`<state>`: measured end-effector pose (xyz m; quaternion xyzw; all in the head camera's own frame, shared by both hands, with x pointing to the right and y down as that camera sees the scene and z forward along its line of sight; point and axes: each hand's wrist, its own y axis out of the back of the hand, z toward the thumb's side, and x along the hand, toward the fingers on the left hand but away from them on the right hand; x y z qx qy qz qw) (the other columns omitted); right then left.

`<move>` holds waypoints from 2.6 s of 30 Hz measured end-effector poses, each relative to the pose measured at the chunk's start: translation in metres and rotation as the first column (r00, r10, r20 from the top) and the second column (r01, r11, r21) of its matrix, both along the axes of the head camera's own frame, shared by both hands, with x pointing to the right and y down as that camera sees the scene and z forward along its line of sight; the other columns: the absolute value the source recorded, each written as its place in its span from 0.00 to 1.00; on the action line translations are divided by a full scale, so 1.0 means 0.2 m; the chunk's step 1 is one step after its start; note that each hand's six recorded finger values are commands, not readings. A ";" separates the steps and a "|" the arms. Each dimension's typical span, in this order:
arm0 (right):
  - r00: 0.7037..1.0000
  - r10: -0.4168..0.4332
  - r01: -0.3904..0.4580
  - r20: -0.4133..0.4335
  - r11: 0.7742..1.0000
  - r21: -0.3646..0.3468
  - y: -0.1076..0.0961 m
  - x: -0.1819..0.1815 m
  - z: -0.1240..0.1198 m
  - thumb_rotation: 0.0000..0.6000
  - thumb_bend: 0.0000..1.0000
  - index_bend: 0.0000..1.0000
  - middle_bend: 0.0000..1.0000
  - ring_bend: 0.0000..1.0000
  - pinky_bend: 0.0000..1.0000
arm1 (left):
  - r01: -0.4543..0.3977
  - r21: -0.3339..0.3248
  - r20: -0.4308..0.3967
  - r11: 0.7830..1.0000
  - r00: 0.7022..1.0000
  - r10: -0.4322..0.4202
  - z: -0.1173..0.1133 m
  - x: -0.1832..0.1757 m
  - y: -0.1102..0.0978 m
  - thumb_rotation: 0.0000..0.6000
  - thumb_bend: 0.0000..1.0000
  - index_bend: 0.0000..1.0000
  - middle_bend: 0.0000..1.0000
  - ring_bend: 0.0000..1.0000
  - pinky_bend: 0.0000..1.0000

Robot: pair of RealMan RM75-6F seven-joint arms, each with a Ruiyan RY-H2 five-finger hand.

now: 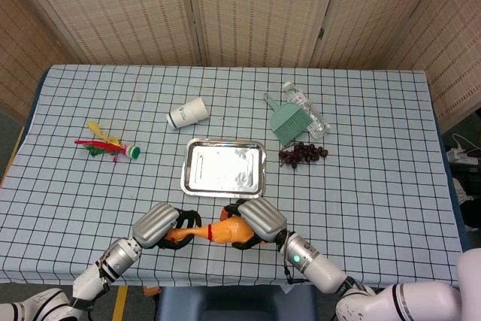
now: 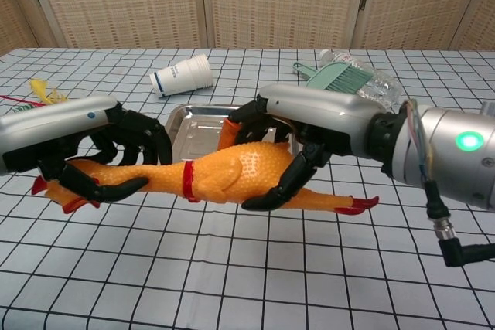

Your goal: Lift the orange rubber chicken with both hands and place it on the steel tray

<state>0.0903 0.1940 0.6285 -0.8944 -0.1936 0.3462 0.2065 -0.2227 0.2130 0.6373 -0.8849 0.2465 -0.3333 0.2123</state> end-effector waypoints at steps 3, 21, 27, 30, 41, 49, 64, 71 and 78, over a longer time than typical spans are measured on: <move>1.000 0.005 -0.005 -0.001 1.000 0.012 0.00 0.01 -0.01 1.00 0.42 0.94 0.79 0.89 1.00 | 0.001 -0.002 0.001 1.000 1.000 -0.001 0.00 0.00 0.00 1.00 0.74 0.82 0.72 0.63 0.93; 0.999 -0.041 0.039 -0.034 0.998 -0.048 -0.02 0.10 -0.05 1.00 0.11 0.00 0.00 0.00 0.00 | 0.000 -0.004 -0.008 1.000 1.000 0.000 -0.01 0.00 -0.01 1.00 0.74 0.82 0.72 0.63 0.93; 0.997 -0.048 0.045 -0.054 0.997 -0.055 -0.02 0.11 -0.03 1.00 0.11 0.00 0.00 0.00 0.00 | -0.001 0.000 -0.010 1.000 1.000 0.001 -0.02 0.00 -0.01 1.00 0.74 0.82 0.72 0.63 0.93; 0.995 -0.073 0.069 -0.075 0.996 -0.058 0.00 0.11 -0.01 1.00 0.11 0.00 0.00 0.00 0.00 | -0.002 0.001 -0.013 1.000 1.000 0.002 -0.03 0.01 -0.02 1.00 0.74 0.82 0.72 0.63 0.93; 0.999 -0.030 0.028 -0.036 0.999 -0.043 0.01 0.05 -0.01 1.00 0.34 0.92 0.73 0.81 0.99 | -0.005 0.012 -0.020 1.000 1.000 0.005 -0.06 0.02 -0.02 1.00 0.74 0.82 0.72 0.63 0.93; 0.999 0.039 -0.041 0.038 0.998 0.048 -0.03 0.04 -0.07 1.00 0.46 0.99 0.78 0.94 1.00 | -0.006 0.007 -0.022 1.000 1.000 0.006 -0.06 0.02 -0.02 1.00 0.74 0.82 0.72 0.63 0.93; 1.000 -0.005 0.005 0.030 1.000 0.000 -0.04 0.12 -0.08 1.00 0.05 0.00 0.00 0.00 0.00 | -0.008 -0.007 -0.035 1.000 0.999 0.007 -0.06 0.04 -0.05 1.00 0.73 0.82 0.72 0.63 0.93; 0.994 0.064 -0.057 0.094 0.996 -0.073 -0.09 0.20 -0.14 1.00 0.04 0.00 0.00 0.00 0.00 | 0.000 -0.078 -0.033 0.997 0.999 -0.003 -0.03 0.02 -0.07 1.00 0.73 0.82 0.72 0.63 0.93; 0.977 0.161 -0.150 0.142 0.985 -0.084 -0.19 0.40 -0.24 1.00 0.04 0.00 0.00 0.00 0.00 | 0.041 -0.117 -0.036 0.992 0.998 -0.045 0.00 0.02 -0.16 1.00 0.73 0.82 0.72 0.63 0.93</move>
